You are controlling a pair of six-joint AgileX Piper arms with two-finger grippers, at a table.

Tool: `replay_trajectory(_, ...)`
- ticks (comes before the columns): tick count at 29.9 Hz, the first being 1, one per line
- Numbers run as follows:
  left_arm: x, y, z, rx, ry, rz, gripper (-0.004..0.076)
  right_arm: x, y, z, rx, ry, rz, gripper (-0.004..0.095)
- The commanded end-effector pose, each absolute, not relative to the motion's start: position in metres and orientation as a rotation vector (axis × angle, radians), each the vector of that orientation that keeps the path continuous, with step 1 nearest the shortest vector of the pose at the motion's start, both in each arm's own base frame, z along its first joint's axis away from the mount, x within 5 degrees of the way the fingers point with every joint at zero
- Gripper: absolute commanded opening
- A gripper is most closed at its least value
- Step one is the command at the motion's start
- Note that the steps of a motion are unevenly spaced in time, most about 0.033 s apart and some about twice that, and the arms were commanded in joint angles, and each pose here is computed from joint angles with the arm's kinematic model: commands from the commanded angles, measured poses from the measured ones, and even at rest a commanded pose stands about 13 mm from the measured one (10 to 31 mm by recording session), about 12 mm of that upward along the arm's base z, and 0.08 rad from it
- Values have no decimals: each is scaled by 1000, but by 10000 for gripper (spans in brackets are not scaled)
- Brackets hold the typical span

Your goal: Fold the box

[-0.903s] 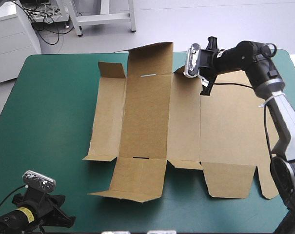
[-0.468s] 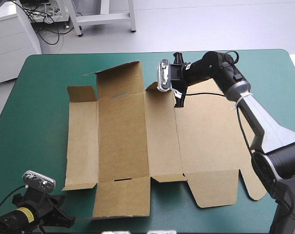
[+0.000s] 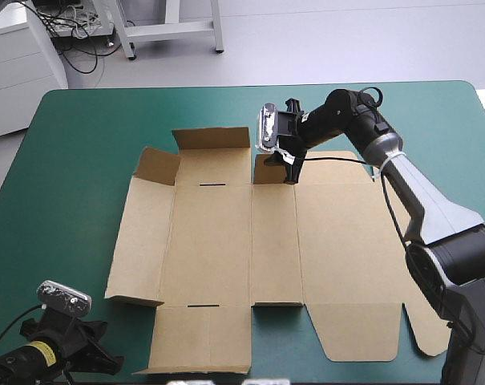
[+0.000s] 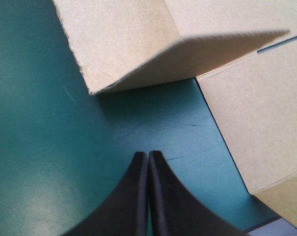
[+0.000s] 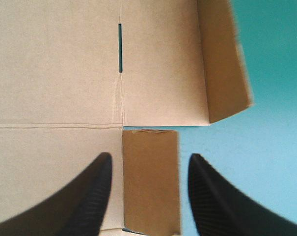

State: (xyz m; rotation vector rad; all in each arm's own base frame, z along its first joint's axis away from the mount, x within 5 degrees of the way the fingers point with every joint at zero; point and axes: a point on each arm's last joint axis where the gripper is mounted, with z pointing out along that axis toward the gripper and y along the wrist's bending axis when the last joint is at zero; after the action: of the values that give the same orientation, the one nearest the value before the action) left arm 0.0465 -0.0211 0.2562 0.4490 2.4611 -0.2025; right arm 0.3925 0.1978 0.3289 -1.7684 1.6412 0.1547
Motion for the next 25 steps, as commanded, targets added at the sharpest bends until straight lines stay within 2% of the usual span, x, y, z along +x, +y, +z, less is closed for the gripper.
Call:
replay_trajectory(1, 51, -23, 266, 429, 2406, -224, -32, 383, 195, 369, -1630, 1608, 144, 741)
replay_trajectory(3, 51, -23, 266, 429, 2406, -224, -32, 382, 195, 373, -1561, 1665, 176, 792)
replay_trajectory(8, 51, -23, 266, 429, 2406, -224, -32, 372, 186, 399, -1347, 1824, 226, 735)
replay_trajectory(10, 51, -23, 266, 429, 2406, -224, -32, 364, 179, 412, -1295, 1849, 192, 646)
replay_trajectory(13, 51, -23, 266, 429, 2406, -224, -32, 351, 166, 430, -1269, 1867, 89, 453)
replay_trajectory(16, 51, -23, 266, 429, 2406, -224, -32, 333, 150, 448, -1188, 1937, 26, 198)
replay_trajectory(19, 51, -23, 266, 429, 2406, -224, -32, 316, 137, 461, -1035, 2052, 30, -28)
replay_trajectory(21, 51, -23, 266, 429, 2406, -224, -32, 304, 129, 467, -952, 2123, 32, -18)
replay_trajectory(25, 51, -23, 266, 429, 2406, -224, -32, 289, 112, 478, -778, 2203, -40, -18)
